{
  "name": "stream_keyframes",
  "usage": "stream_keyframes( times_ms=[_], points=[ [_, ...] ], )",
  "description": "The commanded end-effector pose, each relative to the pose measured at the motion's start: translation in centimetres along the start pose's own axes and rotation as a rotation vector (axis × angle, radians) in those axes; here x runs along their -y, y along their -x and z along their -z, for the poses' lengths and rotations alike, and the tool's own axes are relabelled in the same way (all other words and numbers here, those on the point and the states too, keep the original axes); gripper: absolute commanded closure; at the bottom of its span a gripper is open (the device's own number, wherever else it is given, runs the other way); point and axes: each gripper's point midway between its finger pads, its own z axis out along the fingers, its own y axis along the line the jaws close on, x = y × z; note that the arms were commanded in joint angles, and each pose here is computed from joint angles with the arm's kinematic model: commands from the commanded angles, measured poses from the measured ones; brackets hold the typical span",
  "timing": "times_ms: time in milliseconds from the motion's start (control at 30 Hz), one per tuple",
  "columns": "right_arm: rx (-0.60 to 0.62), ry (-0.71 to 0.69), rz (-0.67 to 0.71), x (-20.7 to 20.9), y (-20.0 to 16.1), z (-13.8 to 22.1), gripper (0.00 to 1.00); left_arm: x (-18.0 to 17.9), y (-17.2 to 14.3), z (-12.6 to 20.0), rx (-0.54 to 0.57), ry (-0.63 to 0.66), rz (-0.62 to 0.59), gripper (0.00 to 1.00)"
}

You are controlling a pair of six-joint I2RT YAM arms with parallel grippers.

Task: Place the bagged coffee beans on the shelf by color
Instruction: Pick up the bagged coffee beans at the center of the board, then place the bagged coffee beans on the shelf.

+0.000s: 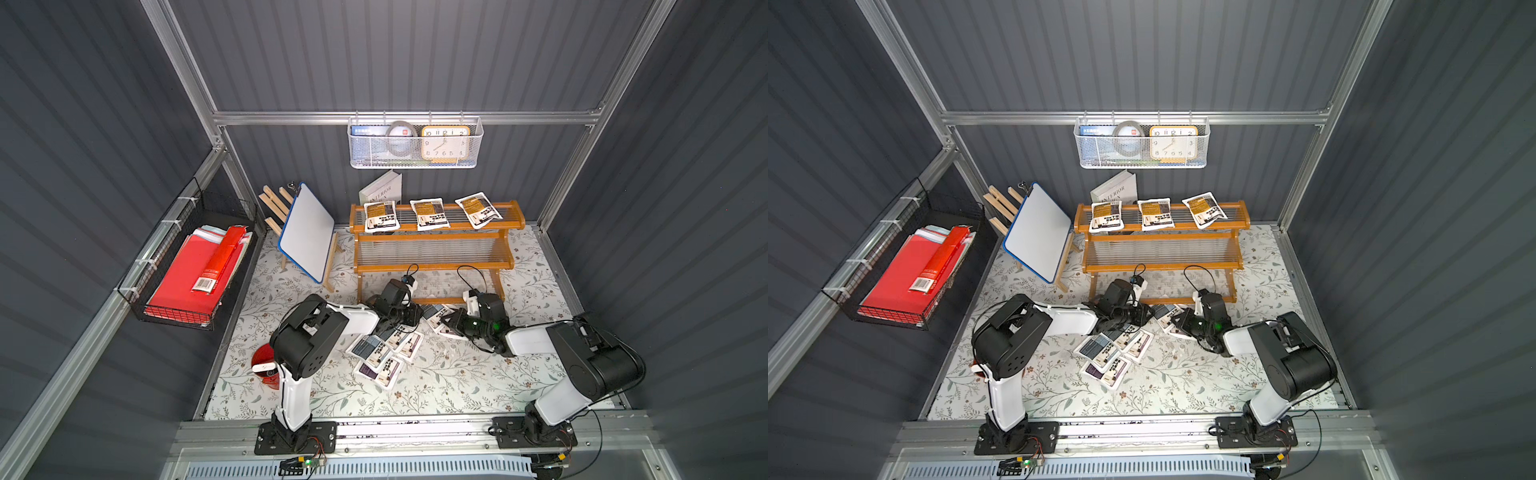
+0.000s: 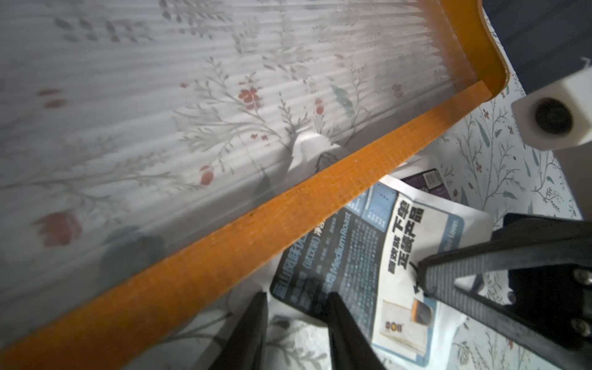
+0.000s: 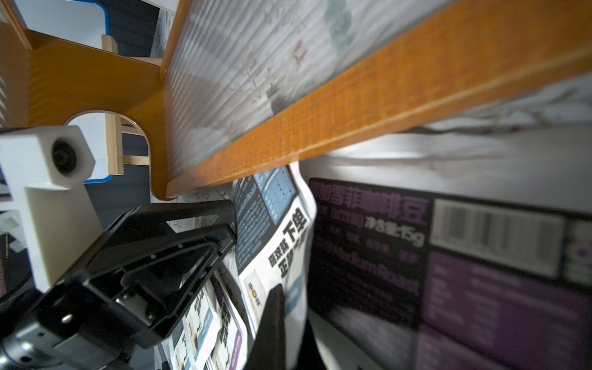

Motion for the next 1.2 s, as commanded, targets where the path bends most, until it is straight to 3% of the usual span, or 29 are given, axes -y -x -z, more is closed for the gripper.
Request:
stream_keyframes(
  times_ms=[0,267,467,567,733,933,1167],
  points=[
    [-0.006,-0.01,0.053,-0.3,-0.5,0.7,1.0,-1.5,-5.2,0.8,-0.163,0.07,0.018,0.59],
    [-0.035,-0.154,0.167,1.9,-2.9,4.8,1.0,-2.0,-2.5,3.4,-0.028,0.149,0.046,0.54],
    [-0.016,-0.083,0.261,-0.9,-3.4,8.1,1.0,-3.1,-0.5,4.4,0.084,0.225,0.112,0.55],
    [0.141,-0.059,0.276,-3.0,-0.9,10.2,1.0,-3.5,0.2,4.7,0.122,0.252,0.135,0.56],
    [0.382,0.095,0.253,-7.5,3.4,13.6,1.0,-3.9,0.5,4.9,0.149,0.277,0.191,0.56],
    [0.5,0.253,0.23,-11.5,7.0,15.8,1.0,-3.9,0.4,5.2,0.159,0.267,0.213,0.56],
    [0.612,0.325,0.213,-13.2,11.6,17.7,1.0,-4.1,0.1,6.0,0.173,0.277,0.227,0.56]
  ],
)
